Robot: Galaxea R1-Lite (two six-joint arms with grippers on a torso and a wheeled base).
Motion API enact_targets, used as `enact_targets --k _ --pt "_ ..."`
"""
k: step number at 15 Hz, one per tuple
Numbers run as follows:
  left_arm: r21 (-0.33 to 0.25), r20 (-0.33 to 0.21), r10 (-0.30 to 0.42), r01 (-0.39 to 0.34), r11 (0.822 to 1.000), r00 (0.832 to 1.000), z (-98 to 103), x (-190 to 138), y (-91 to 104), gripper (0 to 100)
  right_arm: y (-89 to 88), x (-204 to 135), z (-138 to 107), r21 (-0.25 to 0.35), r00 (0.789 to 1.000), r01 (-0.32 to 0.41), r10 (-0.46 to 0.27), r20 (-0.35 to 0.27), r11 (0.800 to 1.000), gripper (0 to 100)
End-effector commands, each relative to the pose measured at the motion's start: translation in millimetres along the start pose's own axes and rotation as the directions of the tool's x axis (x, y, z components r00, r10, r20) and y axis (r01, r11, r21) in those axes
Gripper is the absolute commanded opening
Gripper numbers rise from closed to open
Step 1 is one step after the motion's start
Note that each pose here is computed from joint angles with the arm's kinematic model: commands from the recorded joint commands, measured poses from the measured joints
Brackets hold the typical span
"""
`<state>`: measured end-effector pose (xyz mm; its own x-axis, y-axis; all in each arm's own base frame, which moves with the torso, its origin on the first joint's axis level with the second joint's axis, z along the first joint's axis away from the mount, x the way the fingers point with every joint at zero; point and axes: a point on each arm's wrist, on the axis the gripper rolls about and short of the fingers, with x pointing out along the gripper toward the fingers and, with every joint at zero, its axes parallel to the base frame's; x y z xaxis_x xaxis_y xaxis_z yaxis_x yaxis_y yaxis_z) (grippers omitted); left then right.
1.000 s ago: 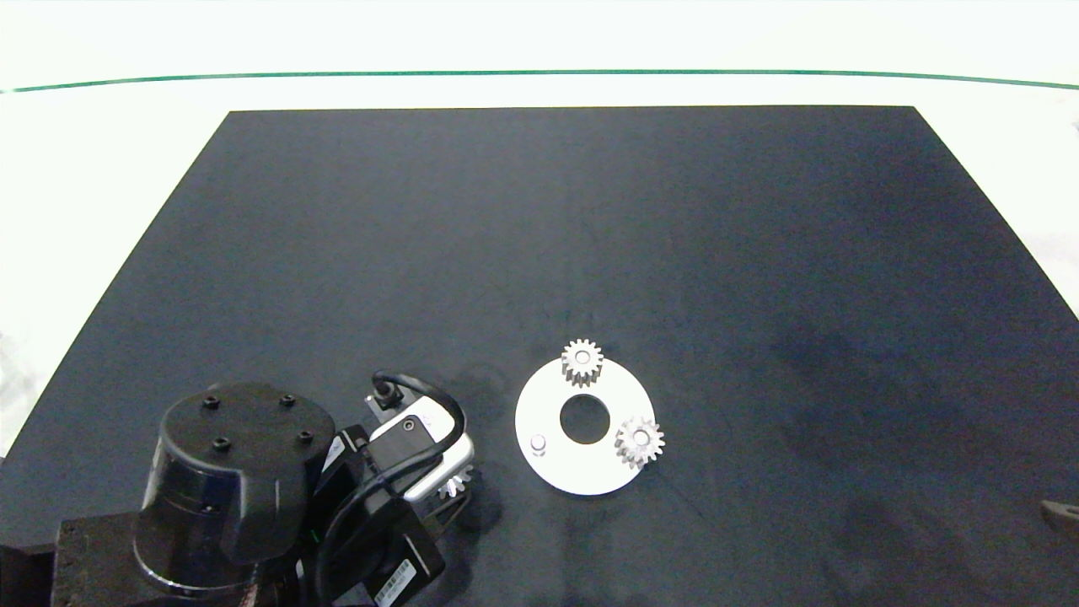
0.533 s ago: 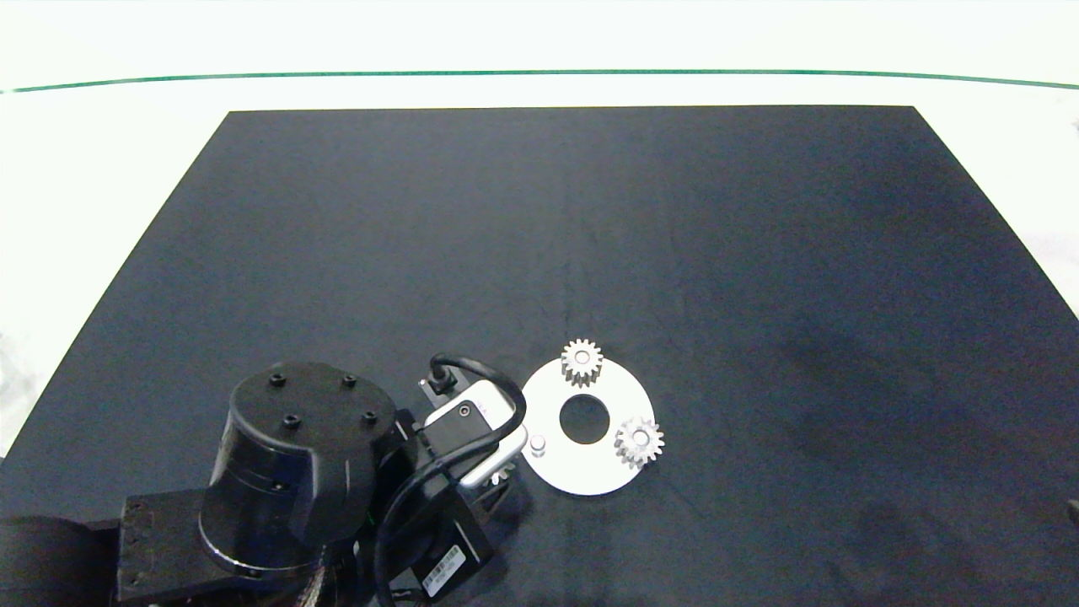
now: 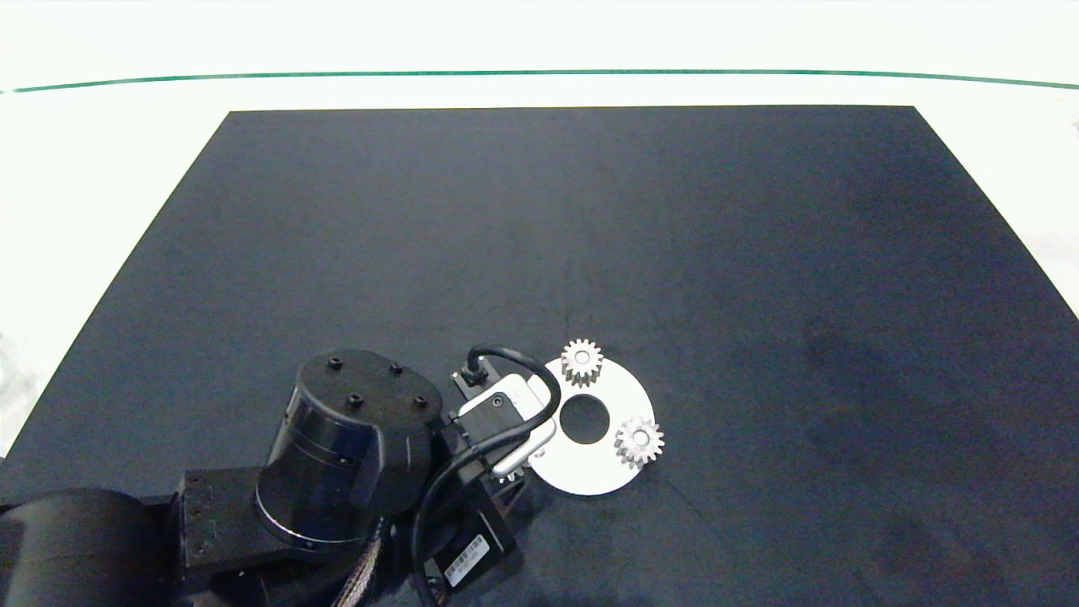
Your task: Install three planetary gears onto the carrier pins
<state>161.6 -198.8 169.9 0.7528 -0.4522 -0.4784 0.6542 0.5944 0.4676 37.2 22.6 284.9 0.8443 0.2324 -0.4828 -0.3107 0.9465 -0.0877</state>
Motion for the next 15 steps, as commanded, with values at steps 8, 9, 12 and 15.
enact_targets --k 8,9,12,15 --pt "-0.007 0.014 0.01 -0.01 1.0 1.0 8 19 -3.4 22 -7.1 0 -2 0.073 0.991 0.135 -0.134 -0.018 0.988 100" --pt "-0.006 0.012 0.009 -0.009 1.0 1.0 8 19 -3.6 22 -7.2 0 -2 0.074 0.99 0.141 -0.14 -0.022 0.987 100" --pt "-0.003 0.01 0.005 -0.005 1.0 1.0 10 24 -5.7 22 -7.8 0 -2 0.082 0.988 0.153 -0.151 -0.023 0.985 100" --pt "-0.003 -0.001 0.009 -0.009 1.0 1.0 10 28 -9.8 22 -7.9 1 -2 0.082 0.988 0.156 -0.154 -0.025 0.984 100"
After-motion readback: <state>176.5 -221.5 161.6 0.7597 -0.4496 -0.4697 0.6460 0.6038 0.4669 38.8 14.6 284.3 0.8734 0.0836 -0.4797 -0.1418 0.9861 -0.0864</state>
